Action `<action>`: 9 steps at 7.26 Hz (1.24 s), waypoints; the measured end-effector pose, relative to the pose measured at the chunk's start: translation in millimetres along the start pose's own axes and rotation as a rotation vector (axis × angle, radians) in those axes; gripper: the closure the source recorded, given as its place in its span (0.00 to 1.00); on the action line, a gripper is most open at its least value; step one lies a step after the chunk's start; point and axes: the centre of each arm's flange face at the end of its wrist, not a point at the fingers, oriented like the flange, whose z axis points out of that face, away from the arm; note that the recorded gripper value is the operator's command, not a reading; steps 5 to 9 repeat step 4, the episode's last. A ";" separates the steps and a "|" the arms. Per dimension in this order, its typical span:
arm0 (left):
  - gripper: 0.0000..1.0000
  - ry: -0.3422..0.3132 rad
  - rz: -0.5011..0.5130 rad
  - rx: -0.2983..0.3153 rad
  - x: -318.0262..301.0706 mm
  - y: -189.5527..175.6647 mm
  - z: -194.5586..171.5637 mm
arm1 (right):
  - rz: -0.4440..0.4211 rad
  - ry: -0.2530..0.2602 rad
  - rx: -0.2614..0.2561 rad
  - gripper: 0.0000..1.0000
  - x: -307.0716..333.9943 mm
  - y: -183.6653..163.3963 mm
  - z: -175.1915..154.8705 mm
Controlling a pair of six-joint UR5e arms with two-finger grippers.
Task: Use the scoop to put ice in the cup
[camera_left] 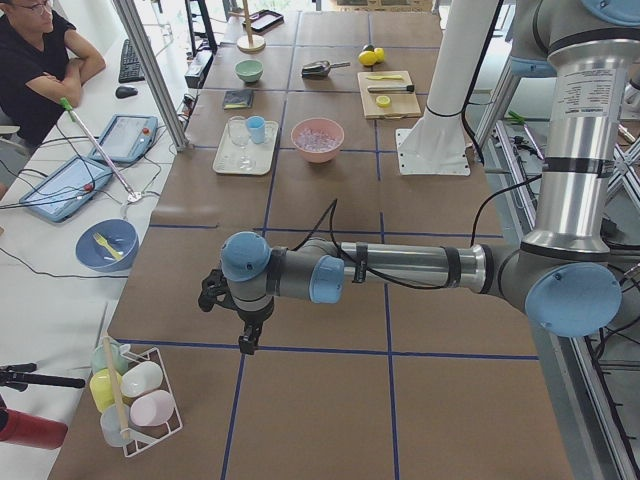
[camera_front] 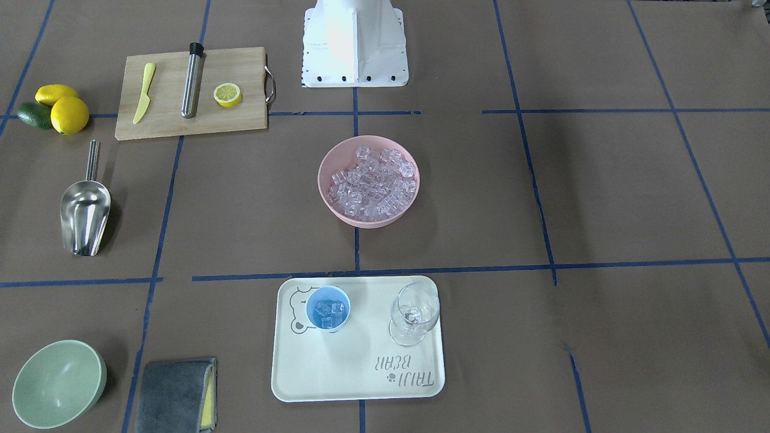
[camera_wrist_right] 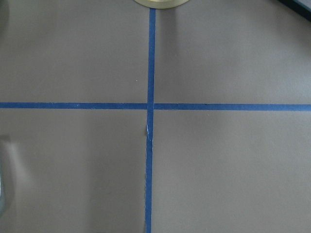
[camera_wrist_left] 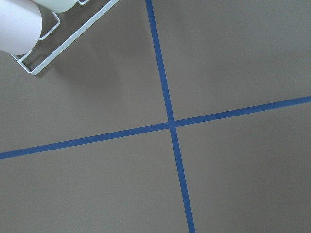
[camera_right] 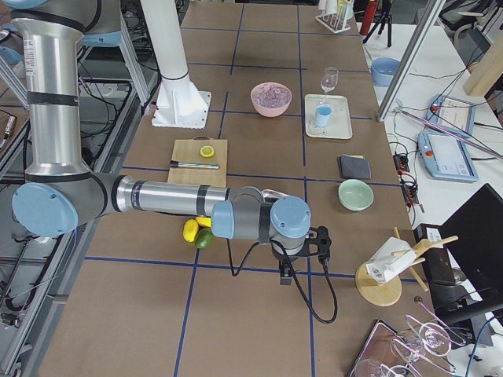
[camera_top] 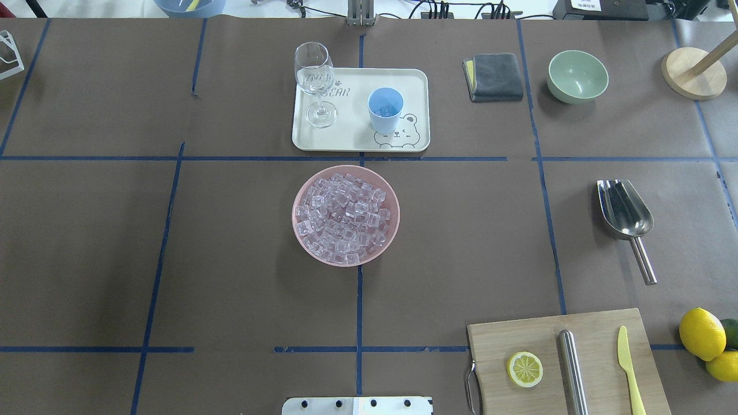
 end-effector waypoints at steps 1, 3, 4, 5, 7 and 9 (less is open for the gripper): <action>0.00 0.000 -0.018 0.000 -0.1 0.0 0.1 | 0.000 0.000 0.000 0.00 -0.2 0.0 -0.2; 0.00 0.000 -0.033 0.000 0.0 0.0 0.0 | -0.001 0.000 0.001 0.00 -0.4 -0.1 -0.4; 0.00 0.000 -0.035 -0.001 -0.5 0.1 0.5 | -0.001 0.000 0.001 0.00 -0.5 -0.1 -0.4; 0.00 0.000 -0.035 -0.001 -0.5 0.1 0.5 | -0.001 0.000 0.001 0.00 -0.5 -0.1 -0.4; 0.00 0.000 -0.035 -0.001 -0.5 0.1 0.5 | -0.001 0.000 0.001 0.00 -0.5 -0.1 -0.4; 0.00 0.000 -0.035 -0.001 -0.5 0.1 0.5 | -0.001 0.000 0.001 0.00 -0.5 -0.1 -0.4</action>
